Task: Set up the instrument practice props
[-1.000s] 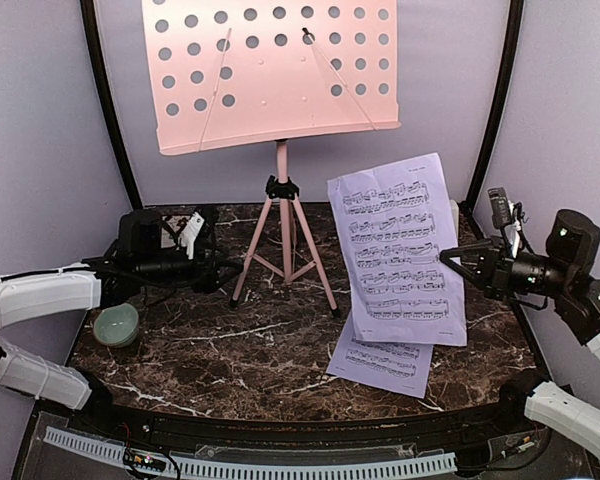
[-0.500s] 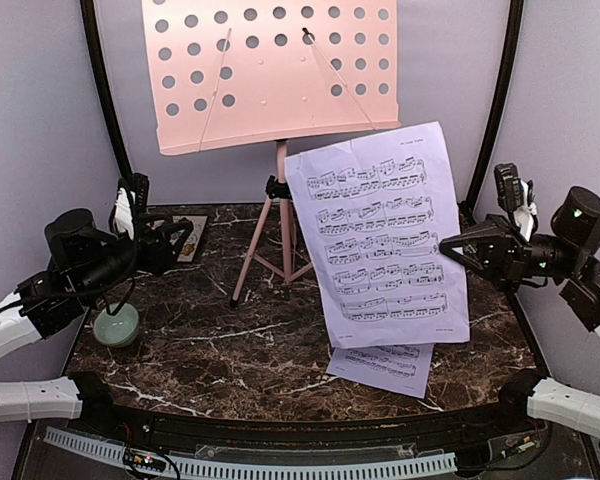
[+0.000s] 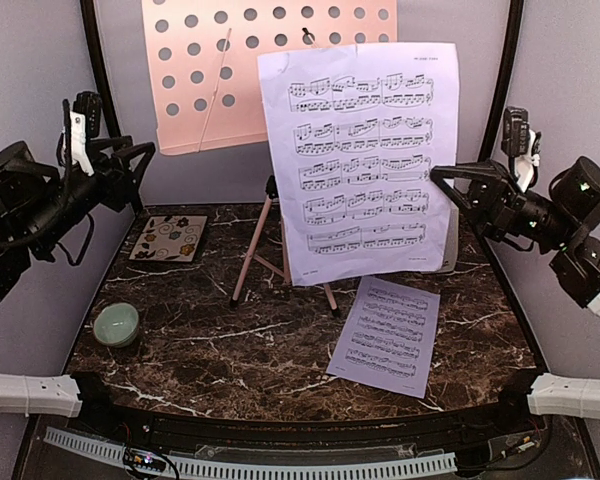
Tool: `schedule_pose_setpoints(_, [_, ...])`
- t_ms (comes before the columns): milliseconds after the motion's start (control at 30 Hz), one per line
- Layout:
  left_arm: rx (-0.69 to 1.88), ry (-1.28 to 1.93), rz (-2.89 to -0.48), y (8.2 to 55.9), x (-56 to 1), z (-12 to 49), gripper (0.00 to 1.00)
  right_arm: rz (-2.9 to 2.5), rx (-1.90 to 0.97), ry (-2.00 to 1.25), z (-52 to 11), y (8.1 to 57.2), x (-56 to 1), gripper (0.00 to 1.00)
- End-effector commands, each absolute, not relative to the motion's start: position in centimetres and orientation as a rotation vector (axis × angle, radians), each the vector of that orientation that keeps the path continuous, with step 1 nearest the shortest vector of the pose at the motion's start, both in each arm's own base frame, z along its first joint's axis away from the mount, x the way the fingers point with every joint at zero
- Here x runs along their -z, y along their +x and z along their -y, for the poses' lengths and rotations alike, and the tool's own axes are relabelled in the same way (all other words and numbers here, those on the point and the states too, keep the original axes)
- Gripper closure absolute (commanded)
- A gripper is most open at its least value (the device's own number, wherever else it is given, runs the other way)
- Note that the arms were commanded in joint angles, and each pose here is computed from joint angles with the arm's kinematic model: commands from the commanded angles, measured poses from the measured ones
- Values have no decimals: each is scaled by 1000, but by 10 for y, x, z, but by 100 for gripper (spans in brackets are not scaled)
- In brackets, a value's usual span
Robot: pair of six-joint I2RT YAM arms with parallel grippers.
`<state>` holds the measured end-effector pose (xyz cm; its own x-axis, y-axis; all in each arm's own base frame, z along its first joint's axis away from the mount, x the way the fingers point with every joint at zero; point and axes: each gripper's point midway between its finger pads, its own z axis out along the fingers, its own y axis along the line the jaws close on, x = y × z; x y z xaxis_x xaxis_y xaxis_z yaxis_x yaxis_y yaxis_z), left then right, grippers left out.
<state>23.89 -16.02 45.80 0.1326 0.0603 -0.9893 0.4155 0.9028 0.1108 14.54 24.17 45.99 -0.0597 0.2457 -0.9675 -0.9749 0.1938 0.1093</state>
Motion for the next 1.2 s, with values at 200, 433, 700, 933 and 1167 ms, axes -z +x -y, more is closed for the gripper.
schedule_pose_setpoints(200, [413, 697, -1321, 215, -516, 215, 51, -1005, -1117, -685, -232, 166, -529, 100])
schedule_pose_setpoints(433, [442, 732, -1253, 205, -540, 238, 51, -990, -1087, -619, -236, 187, -546, 100])
schedule_pose_setpoints(700, [410, 612, -1293, 233, -555, 251, 52, -961, -1086, -581, -242, 203, -563, 100])
schedule_pose_setpoints(933, [395, 550, -1324, 252, -560, 262, 56, -940, -1077, -518, -243, 217, -582, 100])
schedule_pose_setpoints(1167, [380, 509, -1333, 264, -563, 269, 58, -919, -1089, -486, -249, 228, -594, 100])
